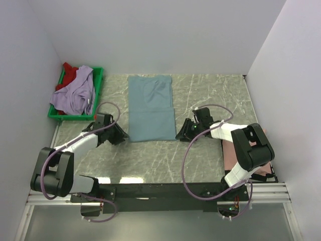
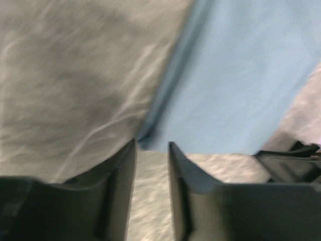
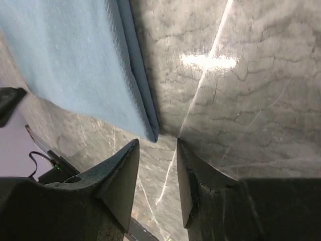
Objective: Fold and stack the t-shirts
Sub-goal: Fold the tshirt
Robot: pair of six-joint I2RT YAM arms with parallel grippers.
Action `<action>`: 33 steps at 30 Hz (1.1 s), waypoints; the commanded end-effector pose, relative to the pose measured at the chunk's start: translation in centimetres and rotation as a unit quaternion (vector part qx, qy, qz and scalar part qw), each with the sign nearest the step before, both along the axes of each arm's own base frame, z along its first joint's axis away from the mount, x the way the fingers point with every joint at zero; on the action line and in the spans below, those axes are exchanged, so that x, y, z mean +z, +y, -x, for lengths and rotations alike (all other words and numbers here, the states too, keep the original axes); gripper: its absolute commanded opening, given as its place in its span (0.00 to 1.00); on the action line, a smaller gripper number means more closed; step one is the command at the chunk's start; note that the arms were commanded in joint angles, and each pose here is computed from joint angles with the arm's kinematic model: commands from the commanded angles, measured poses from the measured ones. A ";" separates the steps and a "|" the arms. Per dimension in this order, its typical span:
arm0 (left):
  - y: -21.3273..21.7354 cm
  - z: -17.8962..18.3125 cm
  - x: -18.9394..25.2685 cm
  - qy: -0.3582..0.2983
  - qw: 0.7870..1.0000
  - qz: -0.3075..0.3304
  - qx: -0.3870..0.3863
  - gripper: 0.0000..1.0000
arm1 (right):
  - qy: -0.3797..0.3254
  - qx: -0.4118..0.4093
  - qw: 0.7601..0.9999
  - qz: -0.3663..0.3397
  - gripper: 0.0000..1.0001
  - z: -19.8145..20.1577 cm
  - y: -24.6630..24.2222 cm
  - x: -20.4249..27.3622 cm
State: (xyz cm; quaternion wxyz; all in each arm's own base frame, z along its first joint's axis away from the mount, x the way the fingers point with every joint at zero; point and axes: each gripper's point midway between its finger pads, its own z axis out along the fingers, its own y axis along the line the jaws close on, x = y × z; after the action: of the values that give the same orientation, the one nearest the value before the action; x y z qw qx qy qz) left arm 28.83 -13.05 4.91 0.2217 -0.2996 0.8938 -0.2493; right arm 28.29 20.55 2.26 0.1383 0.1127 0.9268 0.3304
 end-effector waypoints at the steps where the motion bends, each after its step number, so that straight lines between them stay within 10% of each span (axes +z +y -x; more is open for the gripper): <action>1: 0.0 1.7 -1.3 0.015 1.000 0.003 -0.006 0.41 | -0.009 -0.002 1.000 0.007 0.44 0.5 -0.5 -0.1; 33: -0.3 2.4 -5.6 0.048 0.999 -0.013 0.005 0.32 | 0.006 -0.037 0.999 -0.008 0.35 0.4 1.0 -2.7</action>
State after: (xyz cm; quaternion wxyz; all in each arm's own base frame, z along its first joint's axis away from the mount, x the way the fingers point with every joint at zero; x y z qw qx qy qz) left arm 28.39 -14.47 2.05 0.2129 -0.3066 0.8852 -0.2775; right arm 28.67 22.56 2.02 0.1512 0.1352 0.9076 0.3677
